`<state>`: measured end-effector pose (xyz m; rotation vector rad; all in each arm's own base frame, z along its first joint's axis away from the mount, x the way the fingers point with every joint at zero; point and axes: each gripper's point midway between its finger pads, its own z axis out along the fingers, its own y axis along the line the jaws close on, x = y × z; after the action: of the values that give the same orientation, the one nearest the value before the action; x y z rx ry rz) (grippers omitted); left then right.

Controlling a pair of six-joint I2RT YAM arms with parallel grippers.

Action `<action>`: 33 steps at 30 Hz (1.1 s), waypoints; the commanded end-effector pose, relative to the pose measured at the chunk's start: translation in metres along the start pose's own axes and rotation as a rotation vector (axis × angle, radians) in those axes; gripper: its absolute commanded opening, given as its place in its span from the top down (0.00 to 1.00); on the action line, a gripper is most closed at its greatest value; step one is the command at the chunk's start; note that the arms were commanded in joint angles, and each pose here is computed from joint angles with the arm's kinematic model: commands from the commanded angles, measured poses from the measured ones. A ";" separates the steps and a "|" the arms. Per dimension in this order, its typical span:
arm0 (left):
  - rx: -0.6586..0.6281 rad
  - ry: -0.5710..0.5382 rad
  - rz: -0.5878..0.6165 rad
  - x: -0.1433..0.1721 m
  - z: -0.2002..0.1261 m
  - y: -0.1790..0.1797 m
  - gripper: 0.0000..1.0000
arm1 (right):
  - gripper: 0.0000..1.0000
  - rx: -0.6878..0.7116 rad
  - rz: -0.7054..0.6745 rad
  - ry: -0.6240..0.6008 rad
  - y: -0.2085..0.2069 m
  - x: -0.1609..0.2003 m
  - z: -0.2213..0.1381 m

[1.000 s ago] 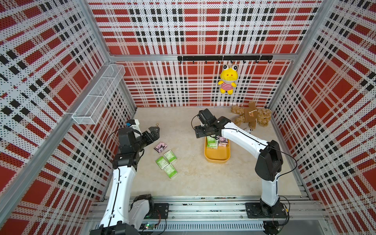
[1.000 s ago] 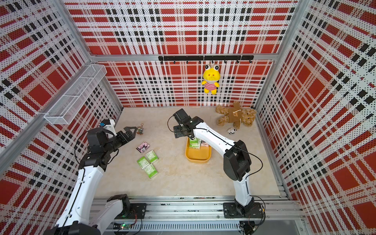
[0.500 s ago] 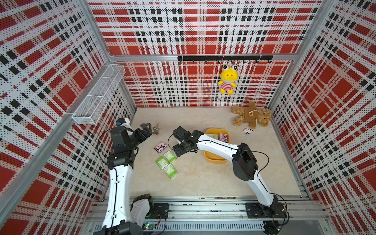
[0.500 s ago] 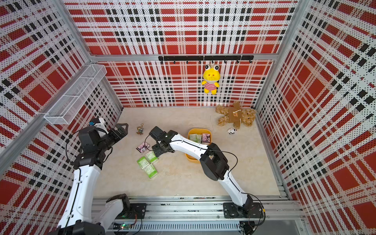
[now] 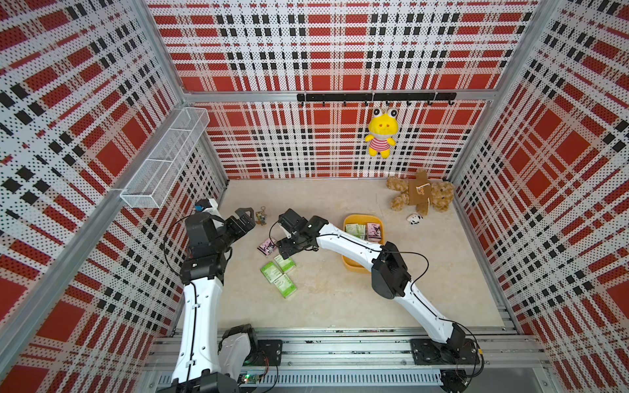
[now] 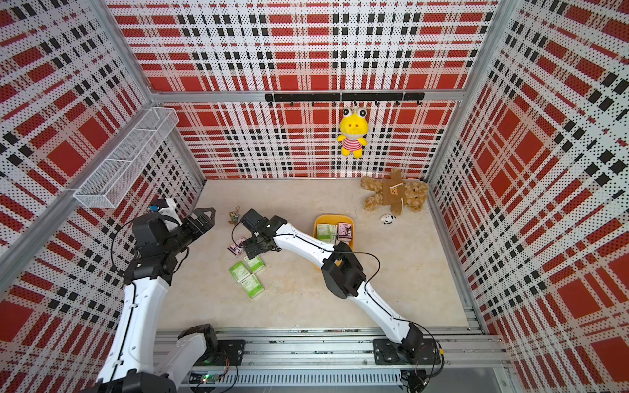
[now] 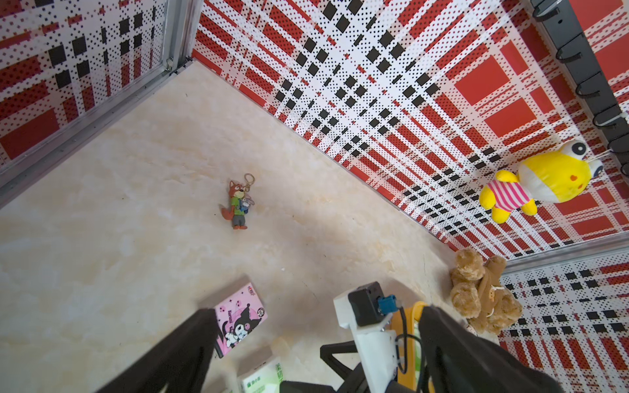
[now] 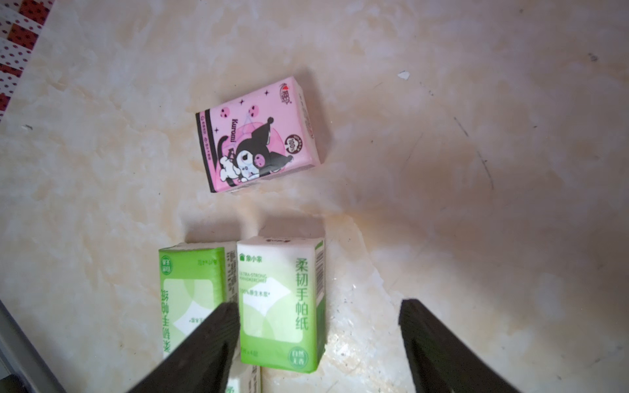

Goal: Put the pocket tissues into the storage box
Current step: Pick up the pocket tissues from the center of the board.

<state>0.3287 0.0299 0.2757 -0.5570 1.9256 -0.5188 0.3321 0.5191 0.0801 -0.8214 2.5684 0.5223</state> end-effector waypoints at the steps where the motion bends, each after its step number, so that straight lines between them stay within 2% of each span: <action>1: 0.020 -0.009 -0.003 0.001 -0.002 -0.001 0.00 | 0.17 0.013 0.004 0.040 0.002 0.011 0.009; 20: 0.040 0.007 0.007 0.007 0.001 -0.005 0.00 | 0.16 0.024 -0.010 0.118 0.005 0.033 0.025; 33: 0.039 0.007 0.009 0.010 -0.001 -0.004 0.00 | 0.16 0.014 -0.066 0.148 0.014 0.044 0.027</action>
<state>0.3259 0.0242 0.2679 -0.5499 1.9377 -0.5483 0.3069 0.5196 0.0506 -0.9162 2.6533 0.4537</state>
